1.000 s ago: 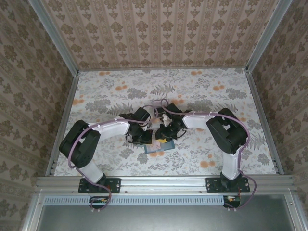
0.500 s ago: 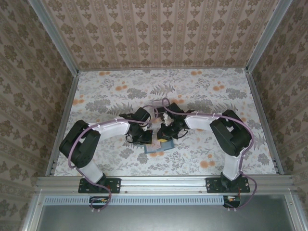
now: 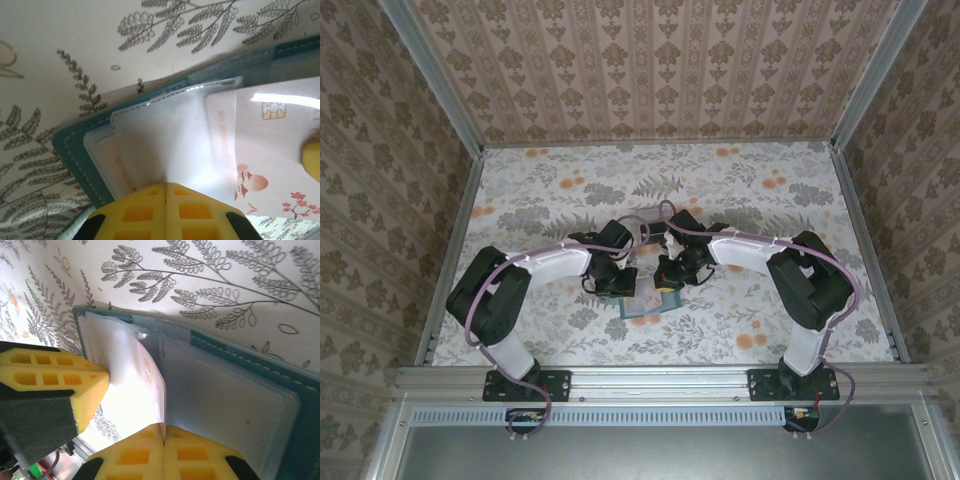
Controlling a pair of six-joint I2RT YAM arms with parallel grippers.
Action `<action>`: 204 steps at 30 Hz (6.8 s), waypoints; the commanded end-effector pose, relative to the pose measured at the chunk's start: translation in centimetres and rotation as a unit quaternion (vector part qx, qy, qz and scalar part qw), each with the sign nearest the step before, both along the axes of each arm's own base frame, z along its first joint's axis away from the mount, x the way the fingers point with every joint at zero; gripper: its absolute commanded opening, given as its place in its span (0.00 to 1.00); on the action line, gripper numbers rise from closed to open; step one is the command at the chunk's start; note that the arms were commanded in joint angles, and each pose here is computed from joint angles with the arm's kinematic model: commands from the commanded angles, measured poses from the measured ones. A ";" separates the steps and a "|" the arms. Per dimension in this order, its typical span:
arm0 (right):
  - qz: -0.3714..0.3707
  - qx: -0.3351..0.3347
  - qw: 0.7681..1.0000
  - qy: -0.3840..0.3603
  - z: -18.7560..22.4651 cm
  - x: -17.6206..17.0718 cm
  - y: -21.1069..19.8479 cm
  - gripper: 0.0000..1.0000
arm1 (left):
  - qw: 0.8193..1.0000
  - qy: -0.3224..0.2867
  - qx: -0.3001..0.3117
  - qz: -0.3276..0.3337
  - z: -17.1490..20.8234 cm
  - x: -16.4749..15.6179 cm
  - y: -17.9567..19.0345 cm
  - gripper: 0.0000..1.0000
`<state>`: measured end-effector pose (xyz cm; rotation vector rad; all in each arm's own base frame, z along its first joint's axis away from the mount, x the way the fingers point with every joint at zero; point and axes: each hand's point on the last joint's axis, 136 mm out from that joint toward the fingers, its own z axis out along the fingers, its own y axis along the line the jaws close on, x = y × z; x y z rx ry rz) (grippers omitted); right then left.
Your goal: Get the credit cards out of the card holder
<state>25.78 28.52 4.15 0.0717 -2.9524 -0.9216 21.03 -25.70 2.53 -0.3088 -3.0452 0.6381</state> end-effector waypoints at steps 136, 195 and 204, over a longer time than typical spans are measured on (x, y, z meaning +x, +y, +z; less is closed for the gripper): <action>0.236 -0.155 0.848 -0.448 15.4 15.6 -1.8 0.24 | 0.990 -0.095 -0.055 0.089 4.9 4.6 3.2 0.08; 0.002 0.040 0.999 -0.004 3.3 0.1 4.1 0.20 | 0.997 -0.026 -0.012 0.071 -2.1 -0.9 3.2 0.05; 0.023 0.033 0.999 0.023 1.4 -1.1 6.6 0.21 | 0.997 -0.020 -0.017 0.078 -2.7 -1.2 3.9 0.05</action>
